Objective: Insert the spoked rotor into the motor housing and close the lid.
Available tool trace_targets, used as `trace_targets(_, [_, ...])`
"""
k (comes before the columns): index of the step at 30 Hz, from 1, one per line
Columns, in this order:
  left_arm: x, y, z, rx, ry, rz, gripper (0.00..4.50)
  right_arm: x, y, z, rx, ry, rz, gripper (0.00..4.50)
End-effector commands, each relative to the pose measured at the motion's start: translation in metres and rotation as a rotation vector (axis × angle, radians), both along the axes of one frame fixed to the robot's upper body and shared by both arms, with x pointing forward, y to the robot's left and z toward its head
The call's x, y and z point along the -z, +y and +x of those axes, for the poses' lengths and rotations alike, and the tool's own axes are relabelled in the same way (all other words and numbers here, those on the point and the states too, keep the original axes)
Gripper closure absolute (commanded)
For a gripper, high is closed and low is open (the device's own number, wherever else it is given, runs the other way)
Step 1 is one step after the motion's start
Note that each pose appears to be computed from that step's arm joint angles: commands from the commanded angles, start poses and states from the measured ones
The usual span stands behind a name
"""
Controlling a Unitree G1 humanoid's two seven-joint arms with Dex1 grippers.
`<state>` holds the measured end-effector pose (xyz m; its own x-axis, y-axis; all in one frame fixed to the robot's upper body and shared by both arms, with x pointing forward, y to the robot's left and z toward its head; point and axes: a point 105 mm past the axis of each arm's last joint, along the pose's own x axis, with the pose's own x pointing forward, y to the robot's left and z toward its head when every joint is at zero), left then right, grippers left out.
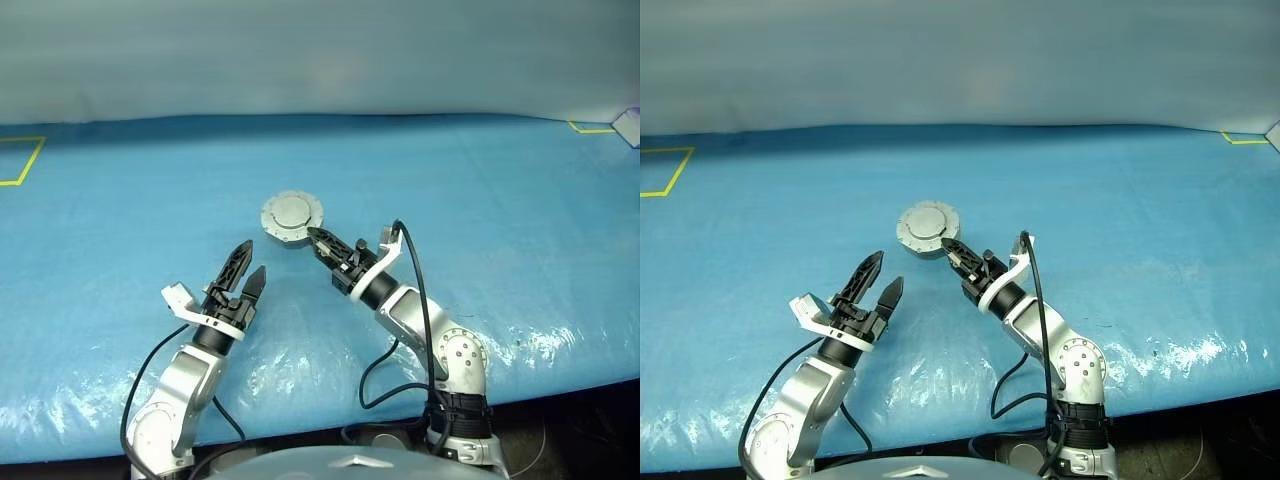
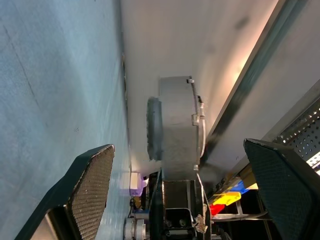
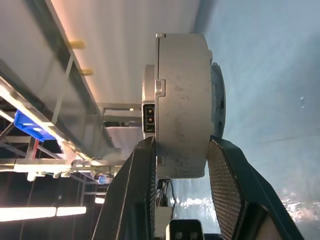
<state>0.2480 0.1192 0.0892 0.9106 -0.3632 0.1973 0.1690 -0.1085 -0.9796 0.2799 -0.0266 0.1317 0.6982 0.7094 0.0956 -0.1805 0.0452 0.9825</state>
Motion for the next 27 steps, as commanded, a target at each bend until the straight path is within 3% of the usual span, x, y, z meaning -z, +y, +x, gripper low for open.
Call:
trace_targets(1, [-0.009, -0.006, -0.001, 0.033, -0.064, 0.006, 0.0, -0.024, 0.011, -0.015, -0.066, -0.075, 0.068, 3.35])
trace_targets(8, [-0.018, -0.01, -0.001, 0.06, -0.132, -0.017, 0.0, -0.018, 0.018, -0.023, -0.1, -0.054, 0.056, 3.35])
trace_targets(27, [-0.019, -0.015, 0.013, -0.001, -0.047, -0.057, 0.0, -0.019, 0.026, -0.044, -0.196, -0.086, 0.037, 3.35])
